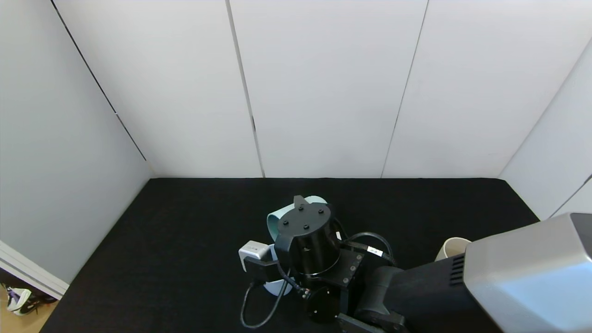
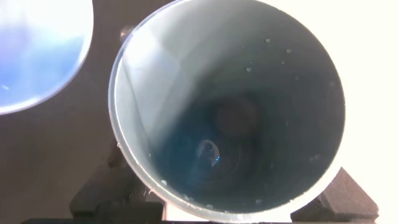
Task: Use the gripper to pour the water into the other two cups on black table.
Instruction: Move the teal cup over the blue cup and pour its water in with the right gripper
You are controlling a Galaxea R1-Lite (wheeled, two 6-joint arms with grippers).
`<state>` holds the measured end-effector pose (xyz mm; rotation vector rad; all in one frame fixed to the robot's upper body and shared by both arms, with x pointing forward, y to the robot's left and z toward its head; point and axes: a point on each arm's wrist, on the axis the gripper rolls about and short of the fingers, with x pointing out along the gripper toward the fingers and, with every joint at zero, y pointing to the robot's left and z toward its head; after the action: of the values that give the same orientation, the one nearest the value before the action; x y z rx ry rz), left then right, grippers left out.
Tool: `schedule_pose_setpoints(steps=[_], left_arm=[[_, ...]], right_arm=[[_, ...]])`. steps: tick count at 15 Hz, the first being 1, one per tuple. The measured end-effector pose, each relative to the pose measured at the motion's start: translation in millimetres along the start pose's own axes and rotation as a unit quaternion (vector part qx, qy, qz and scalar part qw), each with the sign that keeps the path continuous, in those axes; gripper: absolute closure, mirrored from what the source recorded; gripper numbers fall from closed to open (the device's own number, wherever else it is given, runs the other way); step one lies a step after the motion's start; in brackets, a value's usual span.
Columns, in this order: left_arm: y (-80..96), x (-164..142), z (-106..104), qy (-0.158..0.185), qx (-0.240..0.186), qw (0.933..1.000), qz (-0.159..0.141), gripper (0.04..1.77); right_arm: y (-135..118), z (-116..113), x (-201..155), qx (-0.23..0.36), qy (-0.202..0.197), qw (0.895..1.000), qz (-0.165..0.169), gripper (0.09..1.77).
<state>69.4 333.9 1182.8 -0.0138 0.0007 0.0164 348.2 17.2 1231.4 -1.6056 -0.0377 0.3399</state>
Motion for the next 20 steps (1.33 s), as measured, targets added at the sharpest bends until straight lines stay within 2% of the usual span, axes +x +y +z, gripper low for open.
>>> schedule_pose_setpoints(steps=[5,8,11,20], left_arm=[[0.0,0,0,0.000,0.000,1.0000,0.000,0.09],[0.0,0,0,0.000,0.000,1.0000,0.000,0.09],[0.0,0,0,0.000,0.000,1.0000,0.000,0.09],[0.0,0,0,0.000,0.000,1.0000,0.000,0.09]], right_arm=[[-5,1,0,-0.059,0.001,0.998,-0.014,0.66],[-13,1,-1,-0.095,0.002,0.994,-0.051,0.66],[-17,1,-2,-0.121,0.003,0.990,-0.071,0.66],[-11,-2,-9,-0.149,0.000,0.987,-0.062,0.66]])
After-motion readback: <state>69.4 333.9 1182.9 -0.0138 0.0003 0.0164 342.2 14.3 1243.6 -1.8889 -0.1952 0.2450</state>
